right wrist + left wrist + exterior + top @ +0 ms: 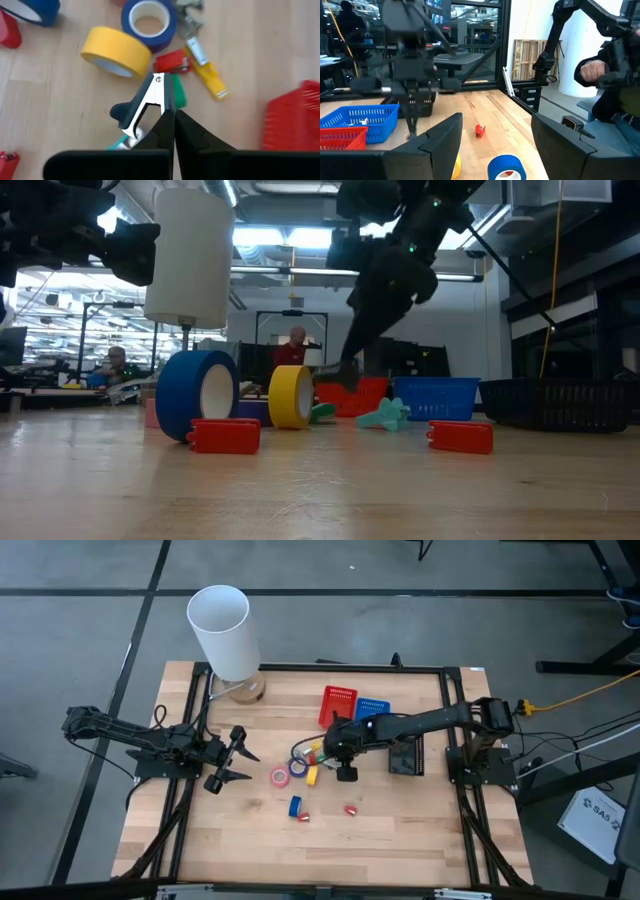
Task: Pick and place Stapler, Stapler remover, tape
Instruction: Put the black staple remover into the blue bin
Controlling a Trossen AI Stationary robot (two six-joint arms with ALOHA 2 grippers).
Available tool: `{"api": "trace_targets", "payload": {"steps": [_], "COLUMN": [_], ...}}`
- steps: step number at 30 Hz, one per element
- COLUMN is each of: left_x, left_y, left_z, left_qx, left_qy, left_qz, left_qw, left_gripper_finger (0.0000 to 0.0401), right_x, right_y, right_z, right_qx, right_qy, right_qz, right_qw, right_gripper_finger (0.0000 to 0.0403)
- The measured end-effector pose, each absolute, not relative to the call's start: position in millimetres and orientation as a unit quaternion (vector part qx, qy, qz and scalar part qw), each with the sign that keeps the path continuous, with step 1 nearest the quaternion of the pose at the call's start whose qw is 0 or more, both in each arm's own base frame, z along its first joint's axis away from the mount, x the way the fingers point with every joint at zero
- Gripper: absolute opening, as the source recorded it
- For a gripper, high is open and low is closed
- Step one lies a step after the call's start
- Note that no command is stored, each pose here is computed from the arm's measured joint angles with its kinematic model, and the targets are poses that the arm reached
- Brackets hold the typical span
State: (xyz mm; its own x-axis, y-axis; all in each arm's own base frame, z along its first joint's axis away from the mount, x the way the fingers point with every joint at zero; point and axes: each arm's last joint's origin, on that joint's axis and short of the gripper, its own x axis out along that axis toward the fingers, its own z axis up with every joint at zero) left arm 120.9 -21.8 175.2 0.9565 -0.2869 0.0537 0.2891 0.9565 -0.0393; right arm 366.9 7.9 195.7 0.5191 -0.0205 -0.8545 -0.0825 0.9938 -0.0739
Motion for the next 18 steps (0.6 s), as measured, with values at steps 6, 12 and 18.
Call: {"api": "trace_targets", "payload": {"steps": [6, 12, 18], "left_x": [120.9, 120.9, 120.9], "left_y": [-21.8, -21.8, -21.8], "left_z": [175.2, 175.2, 175.2], "left_qx": [-0.024, -0.023, -0.024], "left_qy": [-0.024, -0.024, -0.024], "left_qz": [-0.146, -0.146, -0.146], "left_qw": [0.989, 0.989, 0.989], "left_gripper_finger": [0.0235, 0.0235, 0.0235], "right_x": [359.7, 351.1, 336.9], "right_y": [-3.1, -20.2, -36.9], "right_z": [219.2, 240.2, 250.9], "right_qx": [-0.059, -0.04, -0.033], "right_qy": [0.461, 0.435, 0.45], "right_qz": [0.013, -0.014, -0.035], "right_qw": [0.885, 0.899, 0.892], "right_gripper_finger": [0.0001, 0.0001, 0.0001]}}
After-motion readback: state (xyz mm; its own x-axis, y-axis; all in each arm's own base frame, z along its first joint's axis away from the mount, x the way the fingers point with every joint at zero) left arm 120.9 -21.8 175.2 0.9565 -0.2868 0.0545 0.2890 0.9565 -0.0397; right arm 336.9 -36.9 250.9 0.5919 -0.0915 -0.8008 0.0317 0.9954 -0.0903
